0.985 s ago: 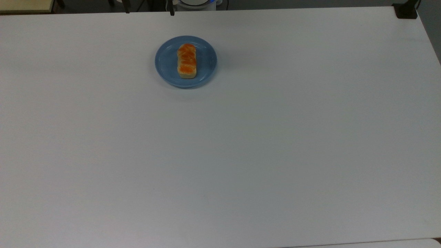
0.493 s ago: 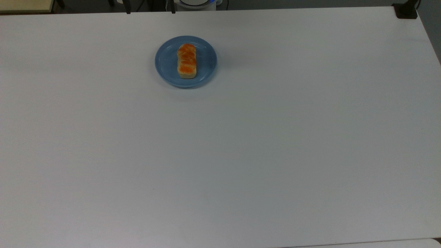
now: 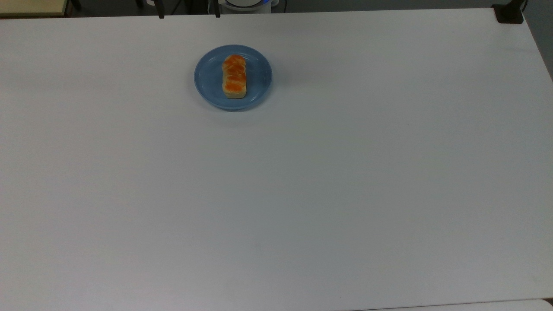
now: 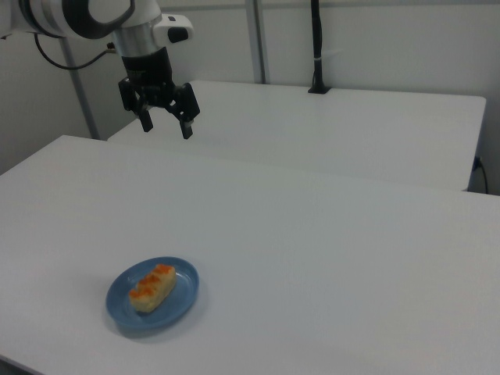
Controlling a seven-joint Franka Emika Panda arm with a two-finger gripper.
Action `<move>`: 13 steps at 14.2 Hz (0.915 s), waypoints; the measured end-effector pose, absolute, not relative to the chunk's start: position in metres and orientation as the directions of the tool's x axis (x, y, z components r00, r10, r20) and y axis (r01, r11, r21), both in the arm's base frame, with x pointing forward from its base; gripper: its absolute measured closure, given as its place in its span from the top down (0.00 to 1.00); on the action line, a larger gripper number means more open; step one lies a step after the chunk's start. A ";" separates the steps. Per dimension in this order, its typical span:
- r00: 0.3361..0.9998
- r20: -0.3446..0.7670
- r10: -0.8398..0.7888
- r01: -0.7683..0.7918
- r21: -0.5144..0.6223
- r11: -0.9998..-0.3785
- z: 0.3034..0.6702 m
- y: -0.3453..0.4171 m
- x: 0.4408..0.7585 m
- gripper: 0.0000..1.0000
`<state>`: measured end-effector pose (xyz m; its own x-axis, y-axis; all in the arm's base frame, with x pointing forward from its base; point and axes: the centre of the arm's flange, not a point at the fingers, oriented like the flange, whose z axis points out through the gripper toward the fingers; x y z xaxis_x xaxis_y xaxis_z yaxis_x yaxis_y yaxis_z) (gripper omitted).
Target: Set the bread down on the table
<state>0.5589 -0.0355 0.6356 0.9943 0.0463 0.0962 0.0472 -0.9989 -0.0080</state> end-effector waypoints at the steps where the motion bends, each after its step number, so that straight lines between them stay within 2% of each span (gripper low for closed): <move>1: 0.994 0.095 0.047 0.047 -0.008 -0.999 0.635 -0.035 0.559 1.00; 13: 0.995 0.092 0.050 0.051 -0.008 -0.999 0.634 -0.034 0.559 1.00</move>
